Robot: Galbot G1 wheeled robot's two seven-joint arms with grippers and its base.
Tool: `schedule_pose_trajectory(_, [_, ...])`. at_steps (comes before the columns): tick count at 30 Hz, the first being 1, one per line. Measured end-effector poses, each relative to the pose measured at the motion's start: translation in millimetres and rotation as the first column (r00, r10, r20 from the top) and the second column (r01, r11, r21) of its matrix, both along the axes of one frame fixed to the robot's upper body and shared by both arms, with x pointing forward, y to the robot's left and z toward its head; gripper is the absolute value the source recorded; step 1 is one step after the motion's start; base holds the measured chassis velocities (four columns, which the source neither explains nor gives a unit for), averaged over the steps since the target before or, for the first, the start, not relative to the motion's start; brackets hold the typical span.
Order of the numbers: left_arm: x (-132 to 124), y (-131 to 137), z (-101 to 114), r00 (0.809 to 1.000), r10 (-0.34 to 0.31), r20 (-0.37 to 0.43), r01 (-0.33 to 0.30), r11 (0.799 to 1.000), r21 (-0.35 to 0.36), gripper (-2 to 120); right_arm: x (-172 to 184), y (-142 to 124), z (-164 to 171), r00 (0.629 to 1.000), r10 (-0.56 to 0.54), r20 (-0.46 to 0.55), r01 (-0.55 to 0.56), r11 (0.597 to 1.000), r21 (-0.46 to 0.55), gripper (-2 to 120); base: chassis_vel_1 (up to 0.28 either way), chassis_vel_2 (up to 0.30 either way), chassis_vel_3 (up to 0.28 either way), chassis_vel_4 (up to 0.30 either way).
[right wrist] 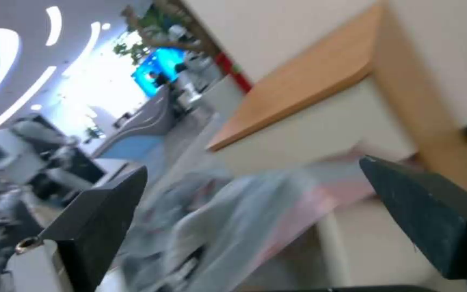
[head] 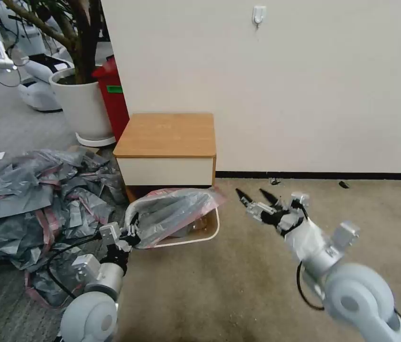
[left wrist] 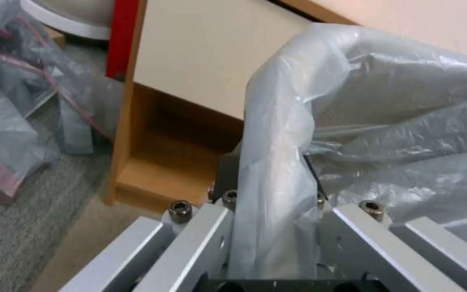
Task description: Pick up the garbage bag from the table and place it over the trash can.
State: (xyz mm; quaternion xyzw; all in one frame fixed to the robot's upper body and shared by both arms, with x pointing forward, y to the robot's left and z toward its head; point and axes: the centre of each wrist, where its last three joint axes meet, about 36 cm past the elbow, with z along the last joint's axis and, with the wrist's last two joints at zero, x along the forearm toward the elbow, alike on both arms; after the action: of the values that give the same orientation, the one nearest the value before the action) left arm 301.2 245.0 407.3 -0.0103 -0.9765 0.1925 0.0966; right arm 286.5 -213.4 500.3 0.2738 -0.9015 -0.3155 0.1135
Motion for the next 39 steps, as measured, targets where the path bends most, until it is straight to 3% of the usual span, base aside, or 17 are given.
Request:
schedule_pose_trajectory(5, [0.4, -1.8, -1.0, 1.0, 0.003, 0.003, -0.003, 1.0, 0.0, 4, -13.3, 25.6, -6.0, 0.998, 0.055, -0.02, -0.056, 0.998, -0.019, 100, 0.0, 0.0, 0.0, 0.0])
schedule_pose_trajectory(11, [-3.2, -1.5, -1.9, 1.0, 0.001, -0.004, -0.001, 1.0, 0.002, 4, -7.8, 29.8, -7.1, 0.998, 0.061, -0.023, -0.062, 0.997, -0.038, 100, 0.0, 0.0, 0.0, 0.0])
schedule_pose_trajectory(13, [-3.5, -1.7, -1.0, 1.0, 0.0, -0.001, 0.0, 1.0, 0.003, 4, -7.1, 30.2, -7.7, 0.998, 0.067, -0.005, -0.067, 0.994, -0.09, 100, 0.0, 0.0, 0.0, 0.0])
schedule_pose_trajectory(15, [-2.8, -2.5, -0.6, 1.0, -0.002, 0.002, 0.002, 1.0, 0.002, 4, -3.9, 29.1, -11.7, 0.994, 0.065, 0.087, -0.045, 0.975, -0.217, 100, 0.0, 0.0, 0.0, 0.0])
schedule_pose_trajectory(16, [-2.8, -2.5, -0.6, 1.0, -0.002, 0.002, 0.002, 1.0, 0.002, 4, -3.9, 29.1, -11.7, 0.994, 0.065, 0.087, -0.045, 0.975, -0.217, 100, 0.0, 0.0, 0.0, 0.0])
schedule_pose_trajectory(19, [-1.9, -3.6, -0.3, 1.0, -0.006, 0.003, 0.006, 1.0, 0.002, 4, 3.1, 23.1, -17.3, 0.955, 0.099, 0.28, 0.027, 0.91, -0.415, 100, 0.0, 0.0, 0.0, 0.0])
schedule_pose_trajectory(20, [-1.9, -3.6, -0.3, 1.0, -0.006, 0.003, 0.006, 1.0, 0.002, 4, 3.1, 23.1, -17.3, 0.955, 0.099, 0.28, 0.027, 0.91, -0.415, 100, 0.0, 0.0, 0.0, 0.0])
schedule_pose_trajectory(23, [-0.9, -3.9, -0.3, 1.0, -0.009, 0.001, 0.009, 1.0, 0.003, 4, 10.7, 18.2, -18.4, 0.91, 0.15, 0.387, 0.087, 0.844, -0.53, 100, 0.0, 0.0, 0.0, 0.0])
schedule_pose_trajectory(28, [-1.0, -4.8, -0.6, 1.0, -0.012, -0.007, 0.012, 1.0, 0.003, 4, 16.8, 15.7, -21.5, 0.867, 0.191, 0.46, 0.145, 0.786, -0.6, 100, 0.0, 0.0, 0.0, 0.0])
schedule_pose_trajectory(31, [-1.3, -5.9, 1.1, 0.999, -0.019, -0.032, 0.019, 1.0, 0.007, 4, 21.8, 13.6, -27.8, 0.816, 0.257, 0.518, 0.196, 0.72, -0.665, 100, 0.0, 0.0, 0.0, 0.0])
schedule_pose_trajectory(32, [-1.3, -5.9, 1.1, 0.999, -0.019, -0.032, 0.019, 1.0, 0.007, 4, 21.8, 13.6, -27.8, 0.816, 0.257, 0.518, 0.196, 0.72, -0.665, 100, 0.0, 0.0, 0.0, 0.0])
schedule_pose_trajectory(35, [-2.9, -7.5, 9.6, 0.995, -0.039, -0.096, 0.041, 0.999, 0.02, 4, 27.8, 10.6, -35.5, 0.752, 0.347, 0.561, 0.25, 0.637, -0.729, 100, 0.0, 0.0, 0.0, 0.0])
schedule_pose_trajectory(36, [-2.9, -7.5, 9.6, 0.995, -0.039, -0.096, 0.041, 0.999, 0.02, 4, 27.8, 10.6, -35.5, 0.752, 0.347, 0.561, 0.25, 0.637, -0.729, 100, 0.0, 0.0, 0.0, 0.0])
schedule_pose_trajectory(39, [-4.0, -8.1, 17.6, 0.987, -0.055, -0.148, 0.058, 0.998, 0.017, 4, 36.3, 5.2, -40.8, 0.674, 0.467, 0.573, 0.311, 0.524, -0.793, 100, 0.0, 0.0, 0.0, 0.0])
